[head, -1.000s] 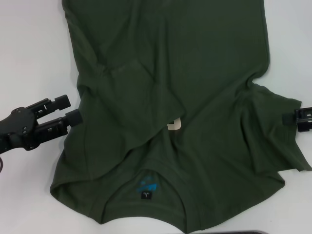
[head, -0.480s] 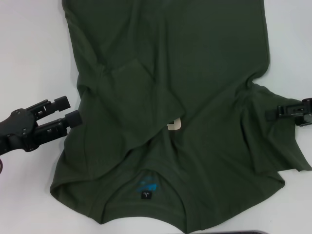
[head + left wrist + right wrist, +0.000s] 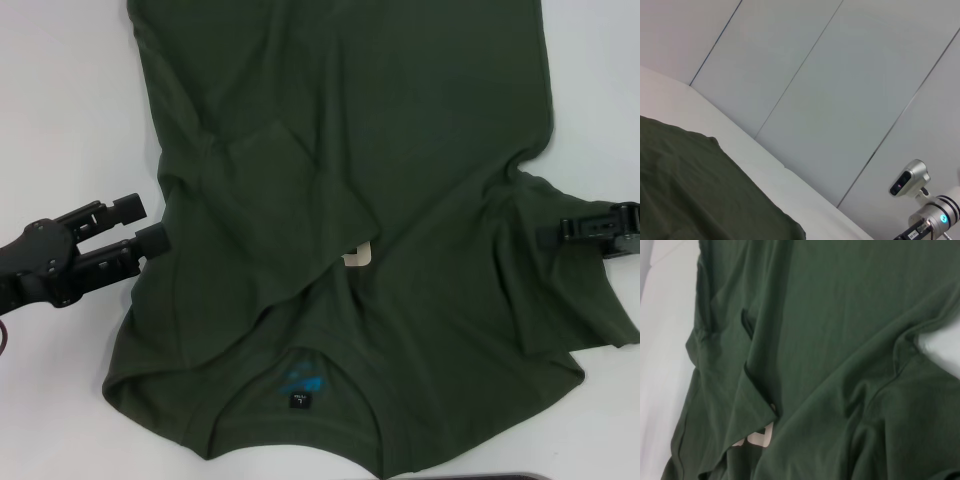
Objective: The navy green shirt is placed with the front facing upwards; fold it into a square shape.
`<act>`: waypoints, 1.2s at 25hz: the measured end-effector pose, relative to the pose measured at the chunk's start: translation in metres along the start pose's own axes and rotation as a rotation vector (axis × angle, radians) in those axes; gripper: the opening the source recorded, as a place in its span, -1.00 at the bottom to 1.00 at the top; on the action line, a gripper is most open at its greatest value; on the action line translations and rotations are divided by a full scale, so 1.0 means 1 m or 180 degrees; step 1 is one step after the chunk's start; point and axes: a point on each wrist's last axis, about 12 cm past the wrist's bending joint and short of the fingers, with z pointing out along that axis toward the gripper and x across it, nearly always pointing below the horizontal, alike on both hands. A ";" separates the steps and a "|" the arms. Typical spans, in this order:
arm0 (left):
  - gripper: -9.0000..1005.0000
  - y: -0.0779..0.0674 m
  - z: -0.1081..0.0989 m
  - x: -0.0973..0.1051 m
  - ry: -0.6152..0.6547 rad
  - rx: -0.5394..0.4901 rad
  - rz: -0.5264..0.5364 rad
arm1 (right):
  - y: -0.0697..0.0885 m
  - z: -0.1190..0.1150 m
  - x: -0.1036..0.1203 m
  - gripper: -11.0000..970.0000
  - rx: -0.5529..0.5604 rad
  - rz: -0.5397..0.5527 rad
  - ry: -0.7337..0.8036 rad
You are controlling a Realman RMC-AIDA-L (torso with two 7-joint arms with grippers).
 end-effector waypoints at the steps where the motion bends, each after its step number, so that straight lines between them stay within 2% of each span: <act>1: 0.62 0.000 0.000 0.000 0.0000 0.0004 0.0000 | 0.000 -0.001 0.000 0.87 -0.0011 -0.0015 -0.0009; 4: 0.62 -0.001 0.000 0.000 -0.0001 0.0021 0.0001 | 0.001 -0.002 0.000 0.84 -0.0015 -0.0043 0.0010; 7: 0.62 -0.001 0.000 0.000 -0.0001 0.0026 -0.0001 | 0.001 -0.003 -0.001 0.41 -0.0005 -0.0044 0.0024; 12: 0.62 -0.001 0.000 0.000 -0.0008 0.0024 -0.0002 | 0.001 -0.005 -0.001 -0.09 -0.0008 -0.0037 0.0040; 24: 0.62 -0.001 -0.001 -0.001 -0.0024 0.0013 -0.0002 | -0.004 -0.012 0.002 -0.59 0.0052 0.0017 0.0078; 29: 0.62 -0.001 -0.004 0.000 -0.0031 -0.0008 -0.0009 | -0.007 -0.032 -0.001 -0.94 0.0275 0.0069 0.0079; 30: 0.62 -0.001 -0.004 0.000 -0.0036 -0.0014 -0.0010 | -0.007 -0.036 -0.002 -0.94 0.0311 0.0082 0.0056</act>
